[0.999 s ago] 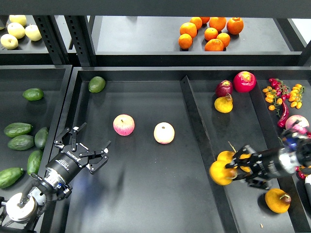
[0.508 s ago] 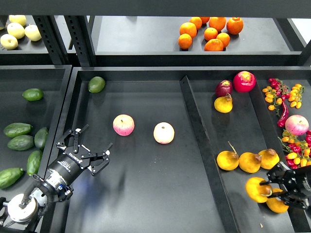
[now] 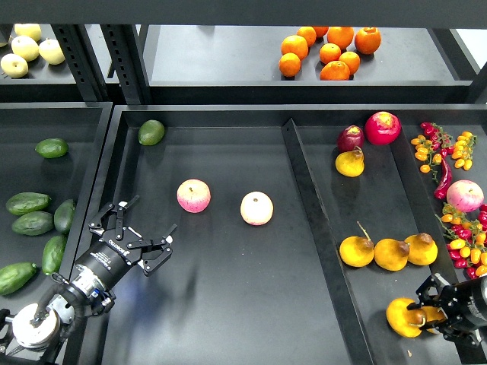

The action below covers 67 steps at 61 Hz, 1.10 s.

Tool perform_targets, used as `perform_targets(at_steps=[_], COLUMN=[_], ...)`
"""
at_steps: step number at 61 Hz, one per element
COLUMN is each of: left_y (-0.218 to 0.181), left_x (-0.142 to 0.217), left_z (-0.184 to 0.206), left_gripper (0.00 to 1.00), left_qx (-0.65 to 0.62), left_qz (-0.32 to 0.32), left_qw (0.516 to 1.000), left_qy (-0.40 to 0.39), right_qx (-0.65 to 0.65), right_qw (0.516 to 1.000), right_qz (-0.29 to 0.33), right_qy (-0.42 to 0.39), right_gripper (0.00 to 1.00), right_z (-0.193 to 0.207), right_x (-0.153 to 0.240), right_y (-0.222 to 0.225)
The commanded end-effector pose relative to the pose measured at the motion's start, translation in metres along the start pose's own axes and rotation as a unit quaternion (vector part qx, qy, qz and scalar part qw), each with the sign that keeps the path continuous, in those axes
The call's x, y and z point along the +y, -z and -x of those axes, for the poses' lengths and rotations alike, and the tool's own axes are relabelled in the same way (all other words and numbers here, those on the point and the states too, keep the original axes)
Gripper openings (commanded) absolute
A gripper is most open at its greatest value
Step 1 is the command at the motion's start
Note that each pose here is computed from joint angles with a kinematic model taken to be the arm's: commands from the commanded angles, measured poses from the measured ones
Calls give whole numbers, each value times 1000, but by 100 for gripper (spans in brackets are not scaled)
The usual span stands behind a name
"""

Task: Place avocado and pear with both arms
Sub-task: 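Set the pear down beside the other pears and open the right gripper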

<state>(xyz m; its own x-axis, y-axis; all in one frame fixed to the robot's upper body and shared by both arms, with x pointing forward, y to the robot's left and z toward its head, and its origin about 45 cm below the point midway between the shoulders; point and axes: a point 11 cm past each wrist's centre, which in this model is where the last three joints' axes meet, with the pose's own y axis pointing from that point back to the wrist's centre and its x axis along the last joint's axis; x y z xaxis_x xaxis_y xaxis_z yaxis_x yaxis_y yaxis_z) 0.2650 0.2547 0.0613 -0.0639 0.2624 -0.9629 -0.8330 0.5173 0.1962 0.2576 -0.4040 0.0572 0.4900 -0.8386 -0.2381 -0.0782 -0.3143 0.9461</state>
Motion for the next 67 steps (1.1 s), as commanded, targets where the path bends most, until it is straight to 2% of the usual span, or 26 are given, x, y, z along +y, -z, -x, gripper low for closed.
perform_targets(at_steps=[1,27,45,50,67], left_y=[0,0,0,0,0], left_x=[0,0,0,0,0], left_z=[0,0,0,0,-1], left_gripper=[99,99,99,99,99], left_qx=[0,0,0,0,1], left_qz=[1,1,1,1,1], left_qw=[1000,1000,1000,1000,1000], left_qy=[0,0,0,0,-1], right_qx=[-1,-5,-5,0,-6], right_qw=[1000,1000,1000,999,993], right_qz=[1,1,-5,-27,-97], right_qy=[-2,-7,-18,-25,-61], right_gripper=[27,53,90,99,99], right_z=[0,-4,-11,-15,-40], right_x=[-4,-3,5,18,81], right_y=[1,0,5,23,57])
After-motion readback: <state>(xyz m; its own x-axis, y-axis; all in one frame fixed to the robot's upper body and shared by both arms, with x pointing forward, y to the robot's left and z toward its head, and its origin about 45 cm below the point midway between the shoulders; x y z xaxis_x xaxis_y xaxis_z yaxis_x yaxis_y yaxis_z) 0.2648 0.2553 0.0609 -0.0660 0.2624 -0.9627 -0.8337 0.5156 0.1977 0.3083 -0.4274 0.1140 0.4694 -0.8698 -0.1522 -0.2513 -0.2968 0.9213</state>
